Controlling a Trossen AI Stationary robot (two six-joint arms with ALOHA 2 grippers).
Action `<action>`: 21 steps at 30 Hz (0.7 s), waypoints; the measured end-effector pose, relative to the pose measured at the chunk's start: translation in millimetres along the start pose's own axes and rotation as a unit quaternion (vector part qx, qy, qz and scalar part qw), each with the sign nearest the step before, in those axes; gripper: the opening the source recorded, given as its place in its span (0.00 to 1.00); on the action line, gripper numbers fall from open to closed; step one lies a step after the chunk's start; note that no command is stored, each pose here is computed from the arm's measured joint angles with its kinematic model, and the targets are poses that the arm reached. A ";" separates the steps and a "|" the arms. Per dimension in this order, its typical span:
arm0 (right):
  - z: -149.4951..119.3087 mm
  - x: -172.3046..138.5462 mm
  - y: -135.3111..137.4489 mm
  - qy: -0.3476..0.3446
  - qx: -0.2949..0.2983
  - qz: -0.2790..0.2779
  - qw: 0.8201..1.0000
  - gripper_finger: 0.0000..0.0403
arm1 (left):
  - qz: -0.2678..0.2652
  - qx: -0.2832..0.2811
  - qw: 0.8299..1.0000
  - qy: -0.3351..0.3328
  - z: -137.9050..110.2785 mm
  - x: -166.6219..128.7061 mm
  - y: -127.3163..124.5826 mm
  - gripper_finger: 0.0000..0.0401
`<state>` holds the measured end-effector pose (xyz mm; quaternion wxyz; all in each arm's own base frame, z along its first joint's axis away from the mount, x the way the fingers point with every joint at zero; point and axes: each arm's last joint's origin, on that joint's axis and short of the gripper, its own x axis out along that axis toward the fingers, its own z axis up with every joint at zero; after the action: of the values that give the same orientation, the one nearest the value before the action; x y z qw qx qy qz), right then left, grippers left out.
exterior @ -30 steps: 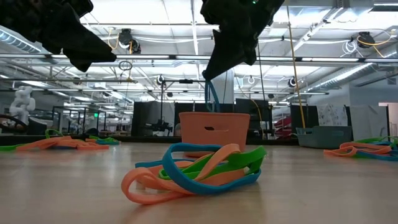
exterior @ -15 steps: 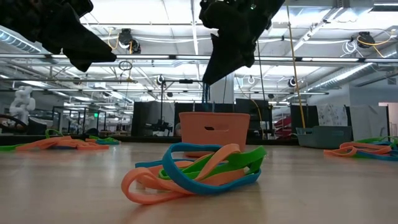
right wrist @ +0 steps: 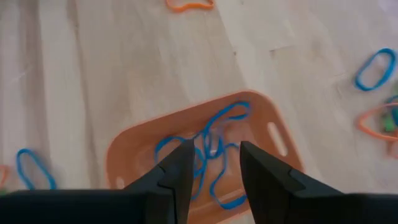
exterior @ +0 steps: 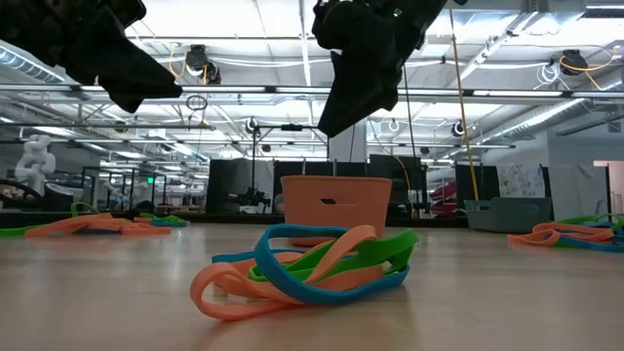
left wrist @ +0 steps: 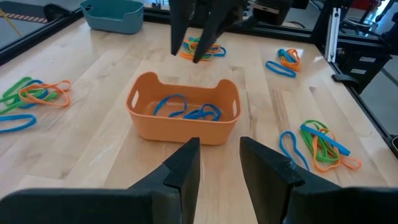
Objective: Sort rubber bands into baskets
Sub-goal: Put the blue rubber band into the orange bin
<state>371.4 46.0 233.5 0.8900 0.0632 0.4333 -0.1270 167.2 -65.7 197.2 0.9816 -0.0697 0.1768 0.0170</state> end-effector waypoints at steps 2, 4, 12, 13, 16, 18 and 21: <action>0.0 0.0 0.2 0.000 -0.001 0.001 1.000 0.30 | 0.001 0.001 1.000 0.003 -0.6 0.0 0.2 0.30; 0.1 -0.2 1.0 -0.002 -0.001 0.002 1.000 0.30 | 0.011 0.005 1.000 0.011 -2.5 -0.1 1.3 0.30; -5.2 -5.6 20.1 -0.010 0.006 0.021 1.000 0.29 | 0.189 -0.040 0.980 0.047 -13.8 1.7 30.3 0.30; -5.1 -6.4 22.9 -0.015 0.007 0.025 1.000 0.29 | 0.210 -0.049 0.975 0.055 -15.1 2.2 36.6 0.30; -5.0 -8.6 31.9 -0.031 0.004 0.037 0.999 0.29 | 0.277 -0.098 0.954 0.066 -16.5 3.1 58.6 0.30; -4.0 -6.6 38.1 -0.047 0.004 0.047 0.998 0.29 | 0.317 -0.133 0.936 0.069 -16.1 2.9 75.5 0.30; -5.4 -3.4 46.3 -0.057 -0.010 0.057 0.997 0.29 | 0.344 -0.170 0.918 0.098 -17.6 1.3 100.3 0.30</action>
<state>378.3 92.2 232.9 0.9196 0.0718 0.3788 -0.0754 156.5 31.1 167.3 0.8666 -0.1716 0.2793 0.3761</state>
